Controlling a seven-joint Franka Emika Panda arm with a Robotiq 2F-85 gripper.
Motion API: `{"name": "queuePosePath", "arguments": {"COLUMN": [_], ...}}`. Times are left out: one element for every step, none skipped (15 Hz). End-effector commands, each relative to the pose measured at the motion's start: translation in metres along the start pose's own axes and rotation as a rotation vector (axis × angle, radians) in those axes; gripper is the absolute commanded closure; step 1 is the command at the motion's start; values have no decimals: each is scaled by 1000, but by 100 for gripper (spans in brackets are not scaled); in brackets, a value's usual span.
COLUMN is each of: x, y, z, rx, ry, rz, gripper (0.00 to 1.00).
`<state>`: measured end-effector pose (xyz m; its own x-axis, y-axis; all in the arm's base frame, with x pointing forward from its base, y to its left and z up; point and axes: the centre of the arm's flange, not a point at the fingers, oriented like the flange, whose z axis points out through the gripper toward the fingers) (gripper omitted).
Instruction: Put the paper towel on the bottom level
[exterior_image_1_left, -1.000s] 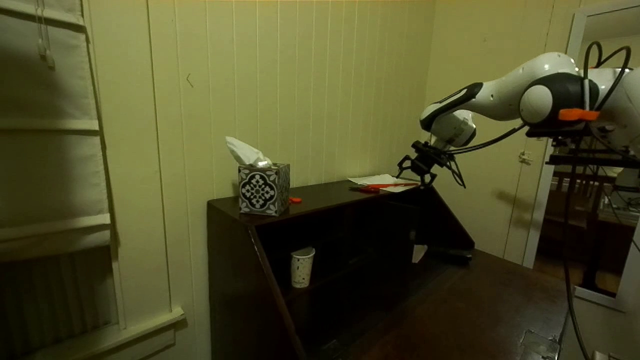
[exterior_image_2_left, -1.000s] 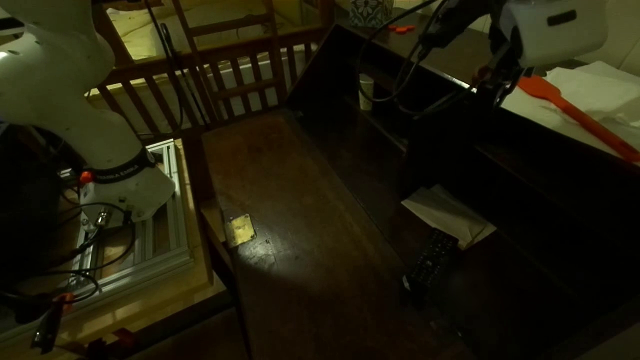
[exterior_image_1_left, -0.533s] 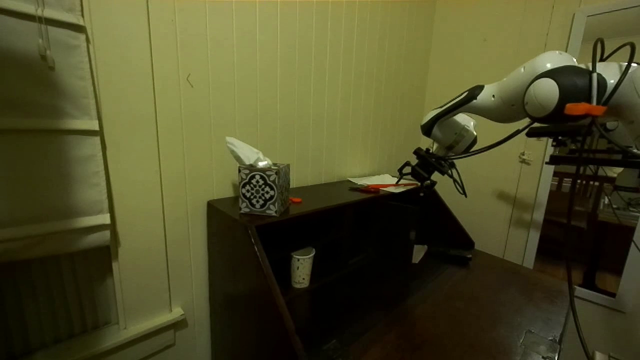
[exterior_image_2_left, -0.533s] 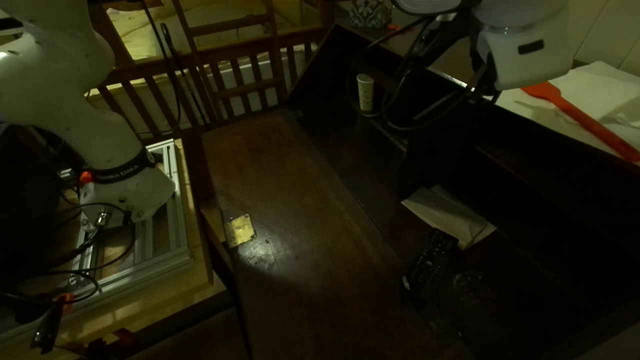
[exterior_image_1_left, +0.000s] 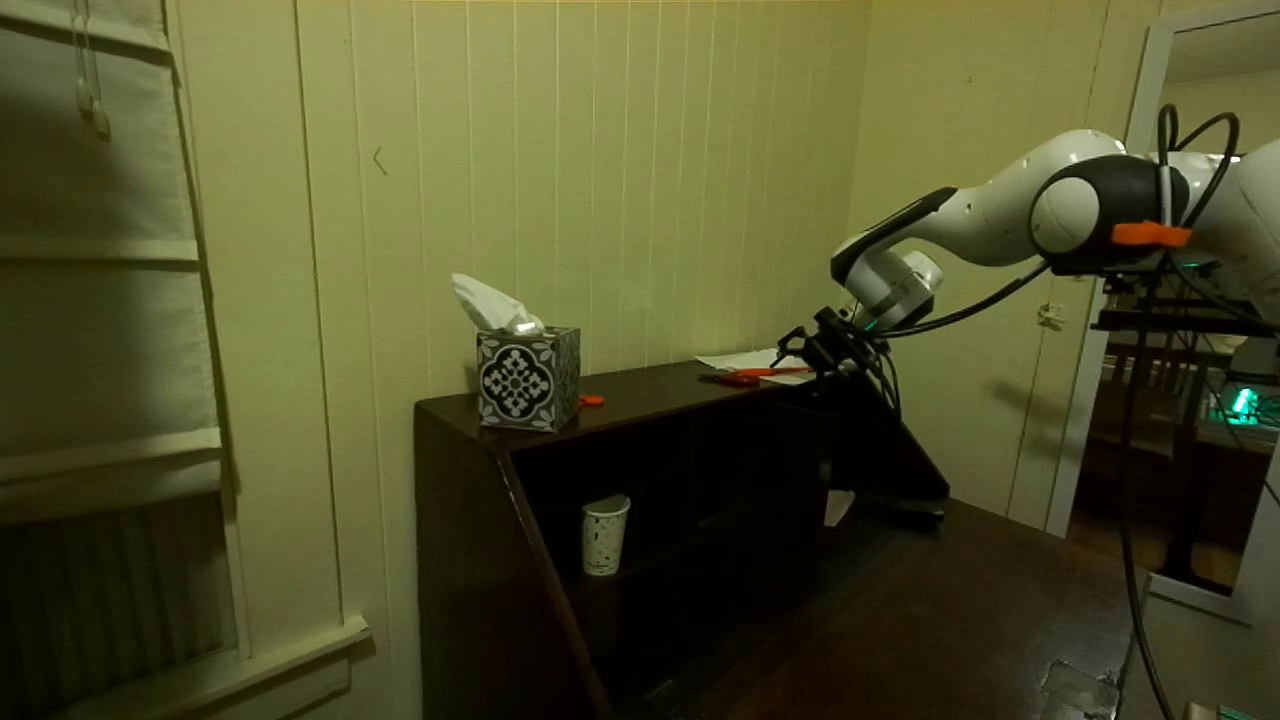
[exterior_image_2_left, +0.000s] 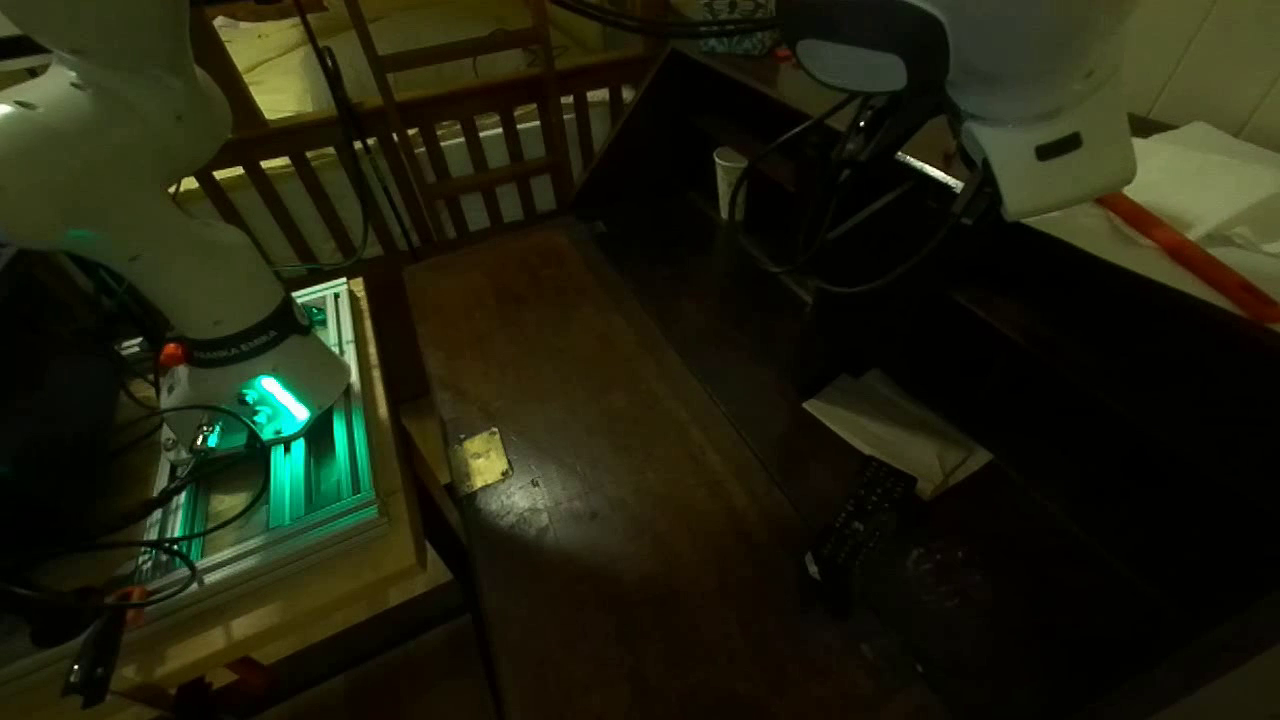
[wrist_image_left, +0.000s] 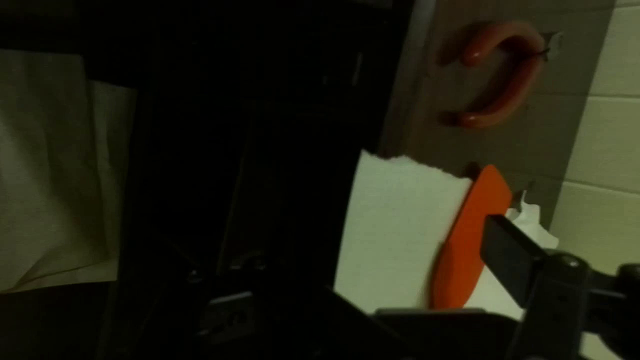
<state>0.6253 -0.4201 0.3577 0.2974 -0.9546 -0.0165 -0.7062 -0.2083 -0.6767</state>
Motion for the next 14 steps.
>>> {"name": "queuePosePath", "arguments": {"x": [7,6,6,6,8,9,9,8,7,7,5,4,4,5], "y": [-9,-10,-11,-9,-7,-6,-5,-4,-3,-3,-3,-3,-4,-4], "z": [-11,-16,-20,-22,-21,-22,-22,-24,-28,-31,-35,-38,-40,-42], "rx": [102,112,122,121,129,135,133,130,128,127,118,113,114,115], "ry": [-7,-9,-11,-18,-21,-25,-30,-39,-50,-57,-63,-66,-68,-69], "rz": [-16,-16,-16,-11,-9,-8,-9,-8,-6,-5,-4,-4,-5,-5], "gripper": [11,11,16,13,18,21,28,32,34,32,29,29,28,31]}}
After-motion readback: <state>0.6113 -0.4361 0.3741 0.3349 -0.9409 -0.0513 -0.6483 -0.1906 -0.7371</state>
